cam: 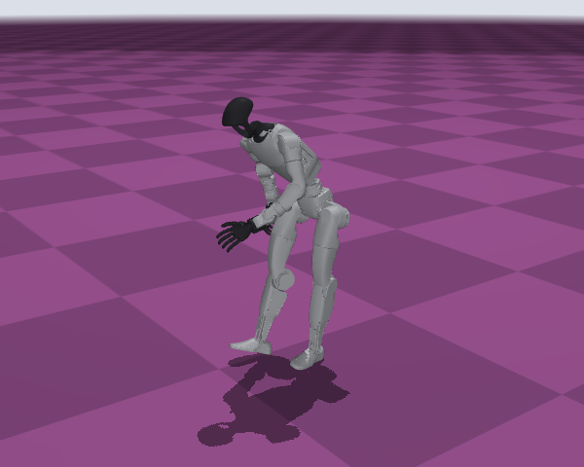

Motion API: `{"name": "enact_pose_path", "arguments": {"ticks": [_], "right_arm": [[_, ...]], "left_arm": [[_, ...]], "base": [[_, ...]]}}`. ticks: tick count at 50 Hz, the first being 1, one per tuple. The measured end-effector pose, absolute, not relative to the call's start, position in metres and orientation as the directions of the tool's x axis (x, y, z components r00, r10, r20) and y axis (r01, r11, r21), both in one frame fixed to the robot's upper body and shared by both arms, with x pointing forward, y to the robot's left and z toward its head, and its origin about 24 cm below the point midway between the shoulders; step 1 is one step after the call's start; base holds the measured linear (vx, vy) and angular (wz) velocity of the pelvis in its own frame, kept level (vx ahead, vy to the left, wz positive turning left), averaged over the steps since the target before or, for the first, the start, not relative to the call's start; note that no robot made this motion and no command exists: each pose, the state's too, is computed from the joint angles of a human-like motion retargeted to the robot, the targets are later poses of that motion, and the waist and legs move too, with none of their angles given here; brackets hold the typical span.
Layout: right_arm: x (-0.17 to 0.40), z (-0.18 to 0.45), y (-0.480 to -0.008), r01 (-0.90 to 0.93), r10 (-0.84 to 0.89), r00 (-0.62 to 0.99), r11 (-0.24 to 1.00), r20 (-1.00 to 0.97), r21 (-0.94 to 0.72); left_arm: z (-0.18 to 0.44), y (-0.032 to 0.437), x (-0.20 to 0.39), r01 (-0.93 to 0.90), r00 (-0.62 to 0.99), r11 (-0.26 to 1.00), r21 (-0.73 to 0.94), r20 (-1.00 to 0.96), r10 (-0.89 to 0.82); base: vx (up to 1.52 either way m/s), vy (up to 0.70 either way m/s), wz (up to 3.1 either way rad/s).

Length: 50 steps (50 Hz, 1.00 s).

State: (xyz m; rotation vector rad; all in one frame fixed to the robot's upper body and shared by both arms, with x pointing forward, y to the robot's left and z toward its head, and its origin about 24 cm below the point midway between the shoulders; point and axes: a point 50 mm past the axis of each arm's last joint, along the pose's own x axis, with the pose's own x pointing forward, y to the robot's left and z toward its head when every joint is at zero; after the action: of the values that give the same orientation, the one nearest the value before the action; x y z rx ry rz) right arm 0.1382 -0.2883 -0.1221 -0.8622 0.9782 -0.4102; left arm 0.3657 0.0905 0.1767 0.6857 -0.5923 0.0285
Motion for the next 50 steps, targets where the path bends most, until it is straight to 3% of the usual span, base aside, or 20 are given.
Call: {"name": "enact_pose_path", "arguments": {"ticks": [3, 6, 13, 17, 20, 25, 30, 34, 42, 50], "right_arm": [[0.204, -0.073, -0.307, 0.151, -0.719, 0.646, 0.45, -0.257, -0.88], [0.26, -0.011, -0.329, 0.329, -0.75, 0.661, 0.251, 0.032, -0.911], [0.309, 0.133, -0.388, 0.568, -0.77, 0.458, -0.132, 0.445, -0.813], [0.307, 0.177, -0.405, 0.629, -0.764, 0.351, -0.235, 0.541, -0.741], [0.311, 0.181, -0.401, 0.678, -0.769, 0.347, -0.19, 0.537, -0.71], [0.315, 0.133, -0.382, 0.671, -0.801, 0.451, 0.012, 0.395, -0.742], [0.299, 0.055, -0.353, 0.572, -0.789, 0.601, 0.311, 0.13, -0.759], [0.271, -0.008, -0.327, 0.452, -0.75, 0.646, 0.526, -0.142, -0.72], [0.192, -0.074, -0.315, 0.338, -0.697, 0.589, 0.672, -0.409, -0.658], [0.082, -0.106, -0.343, 0.382, -0.742, 0.306, 0.669, -0.596, -0.637]], "left_arm": [[0.149, 0.073, 0.345, -0.108, 0.855, 0.849, 0.517, 0.484, -0.187], [0.11, 0.06, 0.319, 0.01, 0.888, 0.876, 0.482, 0.398, -0.23], [0.035, 0.054, 0.269, 0.249, 0.916, 0.811, 0.53, 0.143, -0.375], [0.021, 0.066, 0.257, 0.281, 0.923, 0.804, 0.524, 0.082, -0.376], [0.02, 0.077, 0.258, 0.258, 0.939, 0.827, 0.5, 0.07, -0.335], [0.031, 0.081, 0.273, 0.22, 0.952, 0.855, 0.469, 0.086, -0.293], [0.056, 0.071, 0.296, 0.181, 0.945, 0.855, 0.486, 0.153, -0.288], [0.079, 0.067, 0.308, 0.142, 0.944, 0.902, 0.408, 0.219, -0.248], [0.113, 0.068, 0.328, 0.123, 0.942, 0.962, 0.246, 0.277, -0.191], [0.115, 0.057, 0.329, 0.26, 0.91, 0.91, 0.324, 0.233, -0.343]], "base": [[0.19, 0.0, 0.47], [0.19, -0.05, 0.67], [0.18, -0.13, 0.51], [0.2, -0.18, 0.16], [0.23, -0.19, 0.08], [0.27, -0.18, -0.19], [0.34, -0.14, -0.71], [0.41, -0.12, -1.18], [0.49, -0.06, -1.74], [0.57, 0.06, -1.9]]}}
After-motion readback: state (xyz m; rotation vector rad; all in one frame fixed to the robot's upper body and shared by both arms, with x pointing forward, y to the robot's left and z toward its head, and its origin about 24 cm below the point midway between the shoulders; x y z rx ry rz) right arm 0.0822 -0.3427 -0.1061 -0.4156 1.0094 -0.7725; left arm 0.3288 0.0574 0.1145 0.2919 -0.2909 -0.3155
